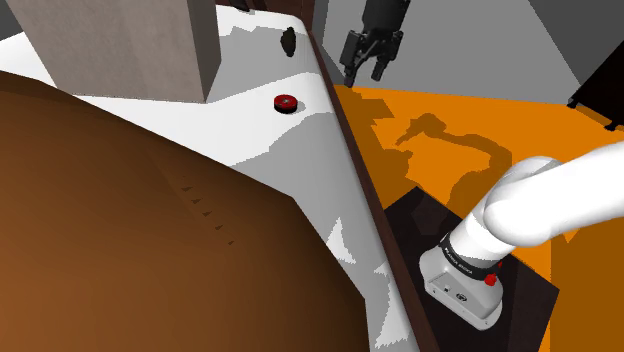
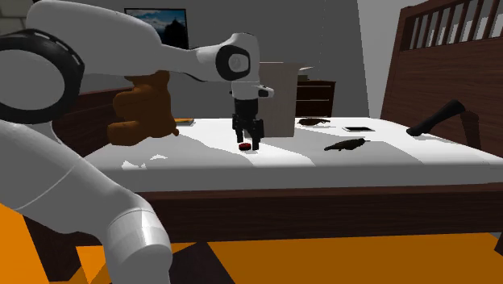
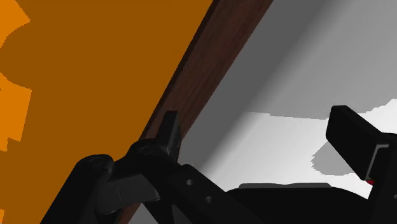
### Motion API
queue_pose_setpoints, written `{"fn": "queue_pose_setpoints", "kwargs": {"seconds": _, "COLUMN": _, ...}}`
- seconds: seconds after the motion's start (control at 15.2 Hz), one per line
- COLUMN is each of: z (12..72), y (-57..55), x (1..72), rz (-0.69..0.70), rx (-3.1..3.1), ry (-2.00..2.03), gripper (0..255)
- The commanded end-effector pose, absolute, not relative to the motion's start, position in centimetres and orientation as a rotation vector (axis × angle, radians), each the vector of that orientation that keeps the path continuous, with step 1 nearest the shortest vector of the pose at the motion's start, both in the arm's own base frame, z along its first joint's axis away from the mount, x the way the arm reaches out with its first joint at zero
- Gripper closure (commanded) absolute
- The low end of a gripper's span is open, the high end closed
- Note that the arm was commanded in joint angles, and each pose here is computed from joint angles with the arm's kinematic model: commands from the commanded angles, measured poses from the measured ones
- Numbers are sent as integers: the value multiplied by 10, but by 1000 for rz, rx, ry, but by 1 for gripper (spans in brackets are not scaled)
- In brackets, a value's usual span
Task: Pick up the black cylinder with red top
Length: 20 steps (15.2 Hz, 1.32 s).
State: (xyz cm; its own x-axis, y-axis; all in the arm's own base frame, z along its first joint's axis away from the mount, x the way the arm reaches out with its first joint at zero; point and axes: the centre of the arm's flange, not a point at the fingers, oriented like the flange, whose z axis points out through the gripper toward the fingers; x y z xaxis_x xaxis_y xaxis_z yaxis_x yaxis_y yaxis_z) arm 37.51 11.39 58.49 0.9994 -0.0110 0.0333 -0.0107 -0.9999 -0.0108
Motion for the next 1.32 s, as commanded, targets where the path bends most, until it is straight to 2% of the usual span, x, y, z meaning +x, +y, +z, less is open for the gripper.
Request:
{"fn": "queue_pose_setpoints", "kwargs": {"seconds": 0.0, "z": 581, "y": 138, "x": 390, "rz": -53, "rx": -3137, "ry": 22, "gripper": 0}}
{"fn": "queue_pose_setpoints", "kwargs": {"seconds": 0.73, "z": 566, "y": 264, "x": 464, "rz": -59, "rx": -3181, "ry": 45, "gripper": 0}}
{"fn": "queue_pose_setpoints", "kwargs": {"seconds": 1.25, "z": 526, "y": 264, "x": 464, "rz": -59, "rx": -3181, "ry": 45, "gripper": 0}}
